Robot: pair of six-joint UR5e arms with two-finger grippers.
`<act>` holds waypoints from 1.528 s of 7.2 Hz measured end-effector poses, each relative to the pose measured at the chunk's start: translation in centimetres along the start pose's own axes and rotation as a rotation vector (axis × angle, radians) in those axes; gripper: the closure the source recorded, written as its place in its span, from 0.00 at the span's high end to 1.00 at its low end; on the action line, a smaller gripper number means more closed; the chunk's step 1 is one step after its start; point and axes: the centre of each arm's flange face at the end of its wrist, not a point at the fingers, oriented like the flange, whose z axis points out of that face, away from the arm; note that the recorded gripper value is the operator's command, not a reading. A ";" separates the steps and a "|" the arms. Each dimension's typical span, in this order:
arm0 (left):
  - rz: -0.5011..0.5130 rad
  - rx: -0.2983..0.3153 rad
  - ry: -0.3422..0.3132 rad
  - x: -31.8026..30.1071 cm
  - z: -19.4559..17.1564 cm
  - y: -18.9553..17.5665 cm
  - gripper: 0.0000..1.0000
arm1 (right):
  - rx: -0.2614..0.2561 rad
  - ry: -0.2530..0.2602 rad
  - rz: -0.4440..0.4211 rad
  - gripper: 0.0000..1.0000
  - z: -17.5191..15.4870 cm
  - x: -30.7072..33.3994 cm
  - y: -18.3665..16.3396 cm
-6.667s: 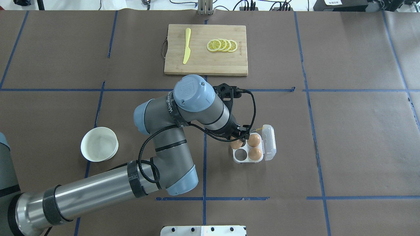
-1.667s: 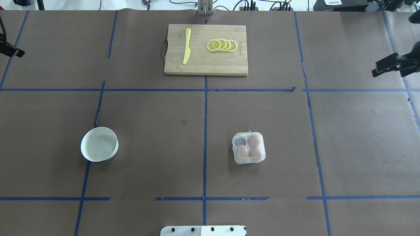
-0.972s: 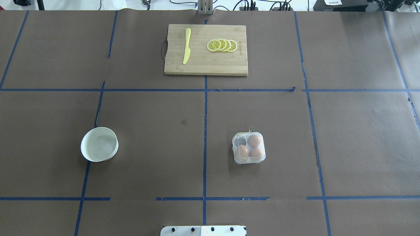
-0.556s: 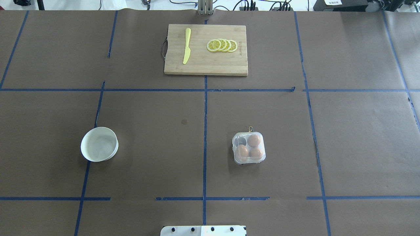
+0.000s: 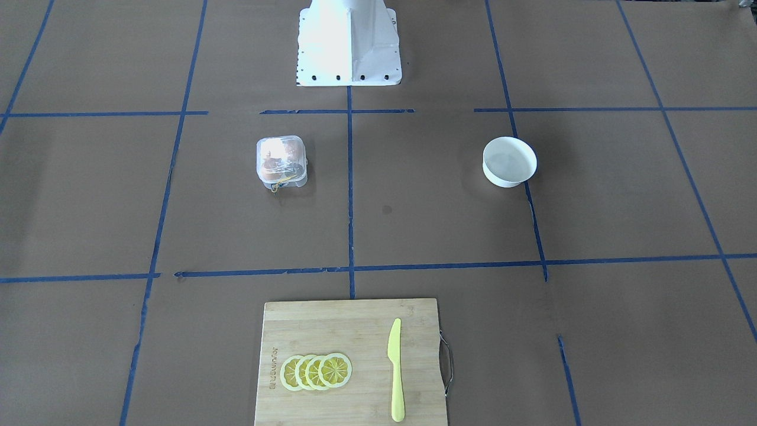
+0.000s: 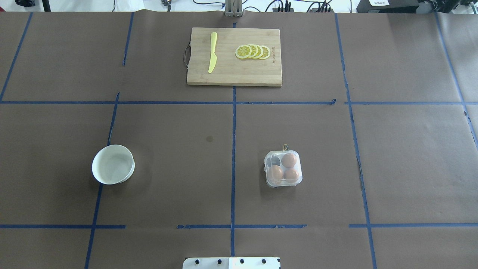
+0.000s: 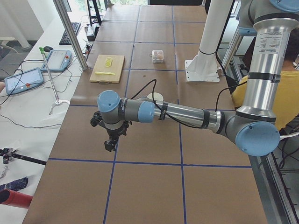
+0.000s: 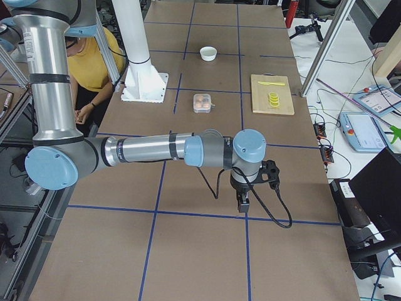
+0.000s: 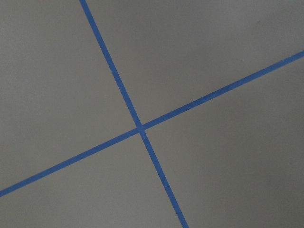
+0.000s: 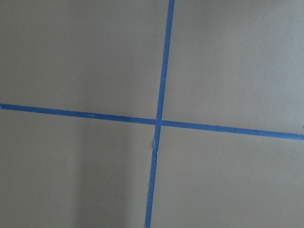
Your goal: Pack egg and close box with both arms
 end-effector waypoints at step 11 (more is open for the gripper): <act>-0.149 -0.024 0.014 -0.9 0.4 0.4 1.00 | -0.101 0.046 -0.060 1.00 4.9 -4.8 -1.6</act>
